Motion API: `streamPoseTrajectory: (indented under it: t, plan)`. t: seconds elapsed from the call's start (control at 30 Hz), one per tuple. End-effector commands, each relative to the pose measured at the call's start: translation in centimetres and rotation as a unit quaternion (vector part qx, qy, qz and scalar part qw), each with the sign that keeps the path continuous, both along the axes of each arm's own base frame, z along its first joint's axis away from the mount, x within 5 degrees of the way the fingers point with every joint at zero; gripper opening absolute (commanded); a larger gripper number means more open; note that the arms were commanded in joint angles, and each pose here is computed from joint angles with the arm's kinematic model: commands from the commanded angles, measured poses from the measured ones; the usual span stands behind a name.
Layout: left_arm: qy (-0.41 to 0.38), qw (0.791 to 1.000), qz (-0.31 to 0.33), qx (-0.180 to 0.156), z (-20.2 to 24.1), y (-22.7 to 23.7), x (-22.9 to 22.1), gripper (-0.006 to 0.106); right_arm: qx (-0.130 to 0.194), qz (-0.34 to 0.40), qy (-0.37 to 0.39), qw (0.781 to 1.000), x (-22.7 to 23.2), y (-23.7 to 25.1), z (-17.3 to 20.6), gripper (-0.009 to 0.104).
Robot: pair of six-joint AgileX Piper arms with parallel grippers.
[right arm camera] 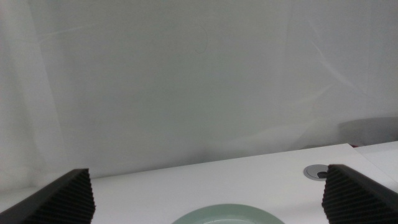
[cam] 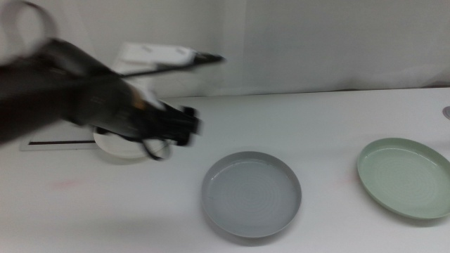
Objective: Stack the three bowls on top of each other.
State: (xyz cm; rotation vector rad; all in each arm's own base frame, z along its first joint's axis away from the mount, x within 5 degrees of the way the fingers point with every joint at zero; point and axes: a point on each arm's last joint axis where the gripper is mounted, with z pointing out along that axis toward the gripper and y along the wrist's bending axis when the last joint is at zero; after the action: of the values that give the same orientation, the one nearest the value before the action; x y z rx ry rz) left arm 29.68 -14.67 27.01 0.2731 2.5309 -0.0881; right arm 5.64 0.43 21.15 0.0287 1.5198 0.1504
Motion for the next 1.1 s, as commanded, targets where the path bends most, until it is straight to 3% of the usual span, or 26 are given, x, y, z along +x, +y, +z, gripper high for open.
streamPoseTrajectory:
  t: [0.0, 0.17, 0.37, 0.47, 0.6, 0.77, 1.07]
  plan:
    - [-0.009, 0.999, 0.034, 0.029, 2.8, 2.8, -1.3, 0.093, -0.01, -0.003, 0.012, 1.0, 0.1, 0.0, -1.2, 0.103]
    - [-0.033, 0.992, 0.108, 0.055, 7.1, 8.6, -4.6, 0.093, -0.01, -0.003, 0.009, 1.0, 0.1, 0.0, -1.2, 0.103]
    - [-0.051, 0.982, 0.176, 0.05, 8.0, 12.7, -6.3, 0.093, -0.01, -0.003, 0.008, 1.0, 0.1, 0.0, -1.2, 0.103]
    - [-0.051, 0.981, 0.187, 0.031, 7.6, 14.0, -5.4, 0.093, -0.01, -0.003, 0.008, 1.0, 0.1, 0.0, -1.2, 0.103]
    - [-0.052, 0.981, 0.184, 0.005, 6.4, 14.7, -3.1, 0.093, -0.01, -0.003, 0.008, 1.0, 0.1, 0.0, -1.2, 0.103]
    - [-0.037, 0.983, 0.18, 0.021, 4.2, 15.3, 2.0, 0.093, -0.01, -0.003, 0.007, 1.0, 0.1, 0.0, -1.1, 0.103]
    - [-0.004, 0.981, 0.195, 0.016, 0.0, 15.4, 11.7, 0.093, -0.01, -0.003, 0.007, 1.0, 0.1, 0.0, -1.1, 0.103]
